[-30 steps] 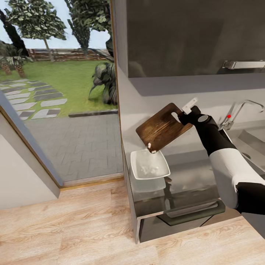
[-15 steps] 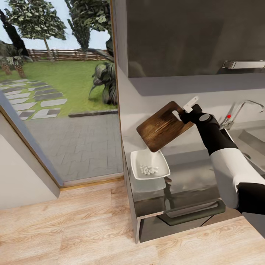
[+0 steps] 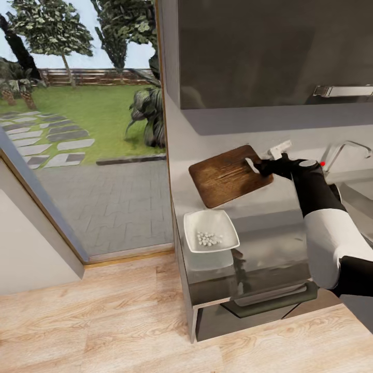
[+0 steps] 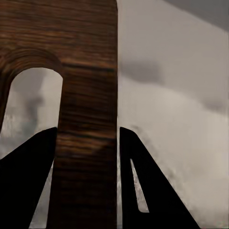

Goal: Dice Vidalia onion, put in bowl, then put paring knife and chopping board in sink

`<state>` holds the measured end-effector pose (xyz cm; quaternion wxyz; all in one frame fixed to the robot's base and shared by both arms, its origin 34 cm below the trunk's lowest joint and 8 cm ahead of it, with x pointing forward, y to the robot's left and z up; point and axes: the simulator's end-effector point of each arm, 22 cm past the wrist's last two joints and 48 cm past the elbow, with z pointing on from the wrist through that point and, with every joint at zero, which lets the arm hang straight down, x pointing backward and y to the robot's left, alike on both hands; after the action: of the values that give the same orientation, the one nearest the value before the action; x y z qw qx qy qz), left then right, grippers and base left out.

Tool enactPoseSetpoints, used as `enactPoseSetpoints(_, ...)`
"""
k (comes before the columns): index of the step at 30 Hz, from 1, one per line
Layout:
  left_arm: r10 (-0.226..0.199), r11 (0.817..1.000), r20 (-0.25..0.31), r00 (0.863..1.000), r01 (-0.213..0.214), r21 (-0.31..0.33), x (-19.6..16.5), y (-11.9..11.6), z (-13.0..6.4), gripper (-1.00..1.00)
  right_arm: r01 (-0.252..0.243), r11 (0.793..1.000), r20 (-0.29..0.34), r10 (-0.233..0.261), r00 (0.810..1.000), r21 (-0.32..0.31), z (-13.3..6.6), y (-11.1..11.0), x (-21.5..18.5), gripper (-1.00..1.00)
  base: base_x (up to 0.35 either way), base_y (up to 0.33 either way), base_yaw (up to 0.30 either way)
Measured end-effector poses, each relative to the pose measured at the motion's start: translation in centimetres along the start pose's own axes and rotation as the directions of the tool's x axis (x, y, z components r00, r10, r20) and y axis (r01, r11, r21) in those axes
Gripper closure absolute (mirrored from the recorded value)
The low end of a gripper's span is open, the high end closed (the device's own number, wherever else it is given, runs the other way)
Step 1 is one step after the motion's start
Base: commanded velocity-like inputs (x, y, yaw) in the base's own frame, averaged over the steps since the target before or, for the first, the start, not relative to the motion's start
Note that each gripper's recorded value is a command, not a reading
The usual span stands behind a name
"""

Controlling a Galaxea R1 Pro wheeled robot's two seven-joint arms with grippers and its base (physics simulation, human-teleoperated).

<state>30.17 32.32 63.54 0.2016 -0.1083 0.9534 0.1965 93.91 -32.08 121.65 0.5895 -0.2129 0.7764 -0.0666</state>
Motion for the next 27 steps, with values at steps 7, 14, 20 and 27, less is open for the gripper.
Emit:
enactPoseSetpoints(7,0.000,1.000,0.000,1.000,0.000,0.001,0.0,-0.1,0.0,-1.00,-0.152,0.986,0.011,0.153,0.988,-0.062,-1.4,-1.8,1.2,1.00,0.000,0.000,0.000)
enactPoseSetpoints(14,-0.001,1.000,-0.001,1.000,0.001,0.003,0.0,-0.2,-0.1,-1.00,-0.201,0.977,-0.006,0.201,0.979,-0.072,-1.5,-2.4,2.7,1.00,0.000,0.000,0.000)
enactPoseSetpoints(20,0.000,1.000,-0.001,1.000,0.000,0.005,0.0,-0.3,-0.1,-1.00,-0.205,0.977,-0.019,0.204,0.979,-0.059,-1.8,-3.4,3.6,1.00,0.000,0.000,0.000)
enactPoseSetpoints(27,-0.001,1.000,-0.003,1.000,0.001,0.009,0.1,-0.6,-0.2,-1.00,-0.220,0.973,-0.053,0.216,0.975,-0.073,-1.3,-2.6,5.2,1.00,-0.058,-0.171,0.000)
